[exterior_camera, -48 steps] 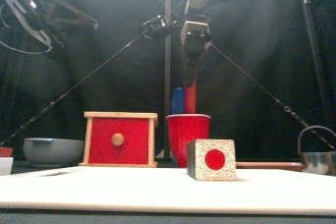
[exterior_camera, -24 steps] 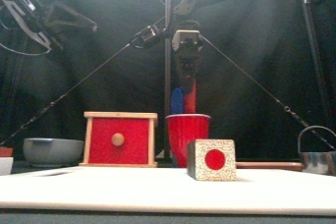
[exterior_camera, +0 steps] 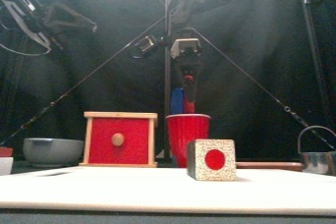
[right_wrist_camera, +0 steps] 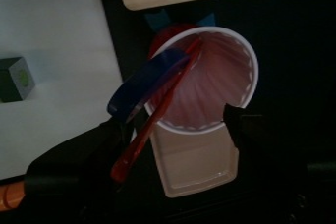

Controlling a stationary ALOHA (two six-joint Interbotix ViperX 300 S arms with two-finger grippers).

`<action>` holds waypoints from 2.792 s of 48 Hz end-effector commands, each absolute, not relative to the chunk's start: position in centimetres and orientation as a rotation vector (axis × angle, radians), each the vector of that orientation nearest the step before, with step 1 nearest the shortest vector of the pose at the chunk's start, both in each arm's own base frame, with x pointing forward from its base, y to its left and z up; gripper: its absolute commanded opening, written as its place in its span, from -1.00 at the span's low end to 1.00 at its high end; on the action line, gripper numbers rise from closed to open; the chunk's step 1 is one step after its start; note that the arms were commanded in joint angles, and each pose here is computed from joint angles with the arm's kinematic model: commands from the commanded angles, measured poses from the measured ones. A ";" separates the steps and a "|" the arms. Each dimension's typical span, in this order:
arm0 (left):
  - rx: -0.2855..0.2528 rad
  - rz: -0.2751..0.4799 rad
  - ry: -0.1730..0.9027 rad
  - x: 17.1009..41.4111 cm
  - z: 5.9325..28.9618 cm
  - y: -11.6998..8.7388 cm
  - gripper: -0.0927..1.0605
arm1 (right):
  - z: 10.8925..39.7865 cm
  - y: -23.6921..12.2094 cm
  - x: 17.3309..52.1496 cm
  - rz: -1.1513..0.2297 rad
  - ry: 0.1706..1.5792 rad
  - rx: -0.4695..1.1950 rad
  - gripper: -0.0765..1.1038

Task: Cut the sushi into 4 pieces with the knife
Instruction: Pick up the knife at its handle with right hand

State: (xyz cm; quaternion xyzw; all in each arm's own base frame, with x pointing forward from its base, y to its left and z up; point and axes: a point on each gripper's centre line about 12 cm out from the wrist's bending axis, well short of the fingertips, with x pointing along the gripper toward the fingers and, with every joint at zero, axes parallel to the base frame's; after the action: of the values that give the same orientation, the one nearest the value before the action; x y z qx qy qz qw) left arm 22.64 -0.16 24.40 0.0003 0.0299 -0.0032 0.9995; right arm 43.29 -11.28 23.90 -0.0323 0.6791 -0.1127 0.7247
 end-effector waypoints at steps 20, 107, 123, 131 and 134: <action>0.003 -0.003 0.044 22.8 24.8 -0.1 -0.88 | 25.3 -12.7 43.3 -0.276 1.479 -0.047 0.32; 0.002 0.000 0.063 22.6 24.1 0.0 -0.88 | 27.2 -14.8 42.9 -0.263 1.513 0.087 0.59; 0.003 -0.001 0.063 22.5 24.1 0.0 -0.88 | 26.6 -14.5 42.6 -0.250 1.537 0.101 0.59; 0.003 -0.001 0.063 22.5 24.1 0.0 -0.88 | 27.8 -13.8 43.2 -0.243 1.501 0.080 0.59; 0.003 -0.001 0.064 22.6 24.1 0.0 -0.88 | 28.3 -13.0 43.6 -0.231 1.489 0.066 0.59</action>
State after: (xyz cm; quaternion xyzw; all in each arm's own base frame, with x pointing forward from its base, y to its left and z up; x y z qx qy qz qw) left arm 22.32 -0.05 23.58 0.0010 0.0406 -0.0009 0.9992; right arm 43.32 -13.78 25.78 0.0377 0.6994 -0.1059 0.7058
